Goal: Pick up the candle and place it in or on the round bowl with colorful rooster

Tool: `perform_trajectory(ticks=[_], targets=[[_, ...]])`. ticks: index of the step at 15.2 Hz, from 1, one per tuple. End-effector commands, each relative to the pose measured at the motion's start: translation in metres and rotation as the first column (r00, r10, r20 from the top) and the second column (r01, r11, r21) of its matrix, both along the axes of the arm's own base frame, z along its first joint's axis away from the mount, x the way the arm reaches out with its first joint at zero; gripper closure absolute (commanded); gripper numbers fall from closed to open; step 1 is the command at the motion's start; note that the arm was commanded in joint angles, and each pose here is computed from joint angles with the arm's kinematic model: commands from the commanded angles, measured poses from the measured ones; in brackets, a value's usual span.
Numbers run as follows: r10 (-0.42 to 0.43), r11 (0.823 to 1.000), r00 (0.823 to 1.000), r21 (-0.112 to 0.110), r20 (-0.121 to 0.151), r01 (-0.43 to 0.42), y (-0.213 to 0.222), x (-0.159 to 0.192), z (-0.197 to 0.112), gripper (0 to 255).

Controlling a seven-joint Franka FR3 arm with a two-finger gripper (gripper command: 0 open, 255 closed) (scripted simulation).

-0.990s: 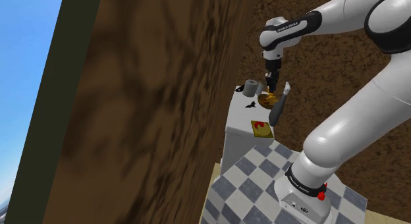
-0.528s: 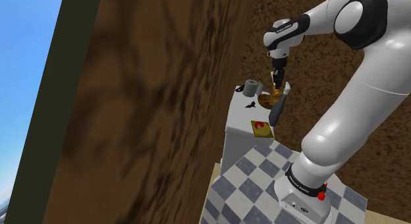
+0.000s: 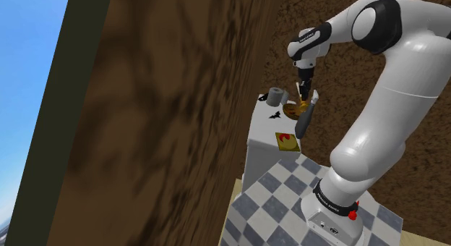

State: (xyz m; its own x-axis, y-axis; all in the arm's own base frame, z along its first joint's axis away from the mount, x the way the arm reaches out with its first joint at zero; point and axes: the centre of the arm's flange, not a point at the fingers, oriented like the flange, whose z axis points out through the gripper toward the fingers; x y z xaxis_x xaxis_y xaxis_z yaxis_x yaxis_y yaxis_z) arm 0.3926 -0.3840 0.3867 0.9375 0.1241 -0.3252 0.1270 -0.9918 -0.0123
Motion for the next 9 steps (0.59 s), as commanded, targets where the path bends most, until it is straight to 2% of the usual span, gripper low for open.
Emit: perform_trajectory(ticks=[1, 4, 9], targets=[[0.000, 1.000, 1.000, 0.000, 0.000, 0.000, 0.000, -0.001, -0.010, 255], [0.000, 1.000, 1.000, 0.000, 0.000, 0.000, 0.000, -0.001, -0.028, 255], [0.000, 1.000, 1.000, 0.000, 0.000, 0.000, 0.000, -0.001, -0.028, 255]])
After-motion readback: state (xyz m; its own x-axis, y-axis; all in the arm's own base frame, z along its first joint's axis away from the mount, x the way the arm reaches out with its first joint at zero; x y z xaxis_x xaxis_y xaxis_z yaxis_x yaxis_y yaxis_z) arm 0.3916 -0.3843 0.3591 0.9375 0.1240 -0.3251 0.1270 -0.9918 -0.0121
